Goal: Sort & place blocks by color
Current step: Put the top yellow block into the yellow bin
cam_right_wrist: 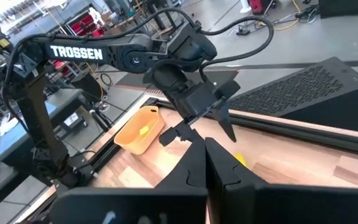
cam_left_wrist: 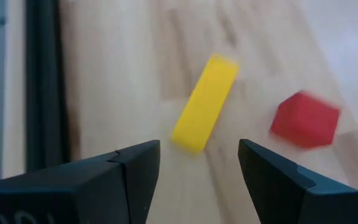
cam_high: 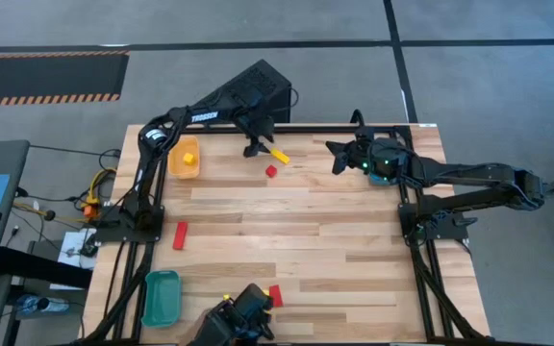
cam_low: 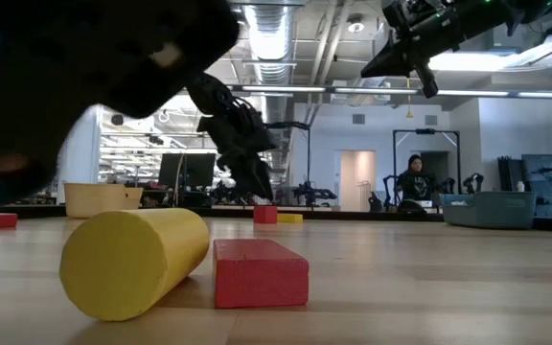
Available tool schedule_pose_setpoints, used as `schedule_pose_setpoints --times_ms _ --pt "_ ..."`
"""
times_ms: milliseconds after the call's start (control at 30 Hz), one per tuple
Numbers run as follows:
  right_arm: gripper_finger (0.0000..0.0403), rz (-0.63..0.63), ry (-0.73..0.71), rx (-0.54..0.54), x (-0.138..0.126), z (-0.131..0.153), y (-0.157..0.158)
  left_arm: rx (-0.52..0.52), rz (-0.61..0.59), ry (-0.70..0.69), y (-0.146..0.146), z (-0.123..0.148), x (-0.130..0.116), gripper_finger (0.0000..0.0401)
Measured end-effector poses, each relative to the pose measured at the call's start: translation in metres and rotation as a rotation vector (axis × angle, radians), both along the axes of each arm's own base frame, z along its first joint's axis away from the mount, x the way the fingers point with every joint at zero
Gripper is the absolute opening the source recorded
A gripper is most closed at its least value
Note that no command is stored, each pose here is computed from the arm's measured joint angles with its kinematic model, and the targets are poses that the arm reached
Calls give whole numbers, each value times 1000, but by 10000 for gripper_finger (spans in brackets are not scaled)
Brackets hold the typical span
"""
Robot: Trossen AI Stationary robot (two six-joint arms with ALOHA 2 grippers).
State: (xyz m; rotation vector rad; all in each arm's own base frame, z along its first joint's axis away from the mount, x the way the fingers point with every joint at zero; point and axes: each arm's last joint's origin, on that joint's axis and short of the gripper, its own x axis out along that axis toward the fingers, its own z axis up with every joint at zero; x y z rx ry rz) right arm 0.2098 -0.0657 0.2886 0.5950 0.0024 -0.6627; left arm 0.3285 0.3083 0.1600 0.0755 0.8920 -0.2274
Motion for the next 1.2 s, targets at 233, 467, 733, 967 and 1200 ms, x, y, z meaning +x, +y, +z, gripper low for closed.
schedule_pose_setpoints --times_ms 233,467,733,967,1200 --pt "5 23 13 6 1 -1 5 153 -115 -20 -14 1 20 206" --pt "5 57 2 27 3 -2 13 233 -120 10 -11 -7 24 206" --pt "5 77 13 56 4 -4 19 179 -172 62 -18 -32 30 206" --pt "5 72 3 74 4 -4 19 176 -180 54 -19 -31 30 206" --pt "5 72 5 75 4 -4 19 169 -181 53 -19 -31 30 177"
